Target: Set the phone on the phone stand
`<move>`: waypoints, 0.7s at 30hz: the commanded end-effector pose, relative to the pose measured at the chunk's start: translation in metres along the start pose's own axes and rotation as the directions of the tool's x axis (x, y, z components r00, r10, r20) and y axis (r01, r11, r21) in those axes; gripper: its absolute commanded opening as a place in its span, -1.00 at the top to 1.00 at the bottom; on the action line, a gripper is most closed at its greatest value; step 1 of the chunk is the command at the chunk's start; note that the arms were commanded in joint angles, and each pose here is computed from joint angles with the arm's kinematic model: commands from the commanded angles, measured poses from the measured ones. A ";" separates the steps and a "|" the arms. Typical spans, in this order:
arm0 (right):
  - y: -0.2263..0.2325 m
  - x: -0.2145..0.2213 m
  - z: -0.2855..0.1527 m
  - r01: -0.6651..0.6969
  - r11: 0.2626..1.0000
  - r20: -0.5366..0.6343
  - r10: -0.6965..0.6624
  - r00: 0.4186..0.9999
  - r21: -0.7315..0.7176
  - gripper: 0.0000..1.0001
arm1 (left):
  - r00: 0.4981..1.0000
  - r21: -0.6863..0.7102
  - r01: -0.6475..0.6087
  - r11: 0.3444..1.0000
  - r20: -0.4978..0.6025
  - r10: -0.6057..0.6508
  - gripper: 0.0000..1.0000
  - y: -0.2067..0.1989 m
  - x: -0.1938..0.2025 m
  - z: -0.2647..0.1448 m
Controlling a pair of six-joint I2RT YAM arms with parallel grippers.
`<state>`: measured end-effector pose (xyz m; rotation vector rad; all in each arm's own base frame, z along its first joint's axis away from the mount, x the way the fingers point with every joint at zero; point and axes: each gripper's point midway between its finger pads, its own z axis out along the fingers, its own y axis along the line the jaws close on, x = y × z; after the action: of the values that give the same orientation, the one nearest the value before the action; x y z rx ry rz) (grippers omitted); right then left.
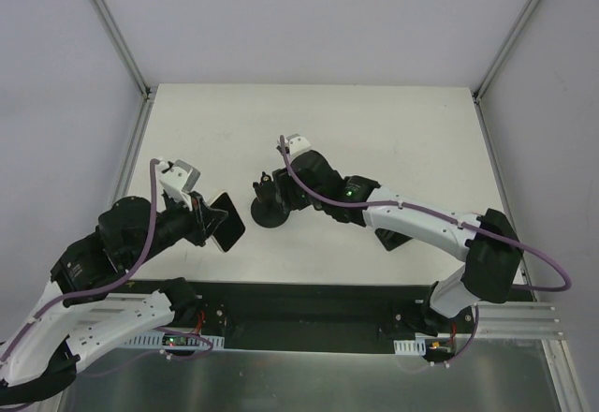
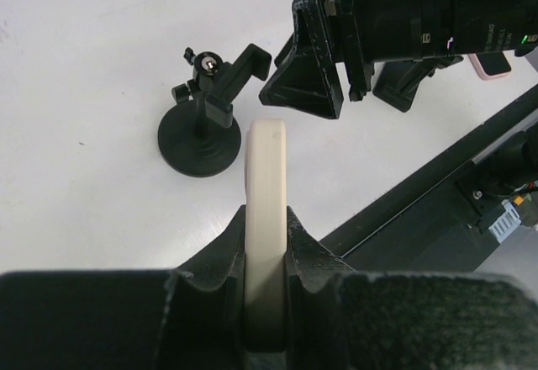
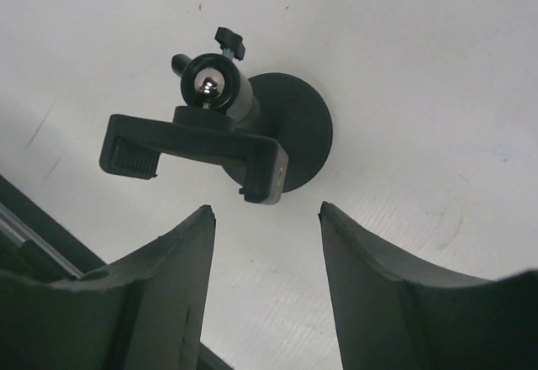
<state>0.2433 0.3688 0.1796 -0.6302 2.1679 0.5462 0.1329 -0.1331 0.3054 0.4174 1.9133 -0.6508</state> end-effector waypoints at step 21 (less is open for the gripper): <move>-0.002 -0.040 -0.002 0.262 0.965 0.062 -0.262 0.963 0.012 0.18 | 0.999 0.167 0.046 0.985 -0.017 -0.044 1.00 -0.032 -0.003 -0.009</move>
<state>0.2583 0.3702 0.1892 -0.8312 2.0579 0.4163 0.1211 -0.1463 0.2914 0.5111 1.9662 -0.7142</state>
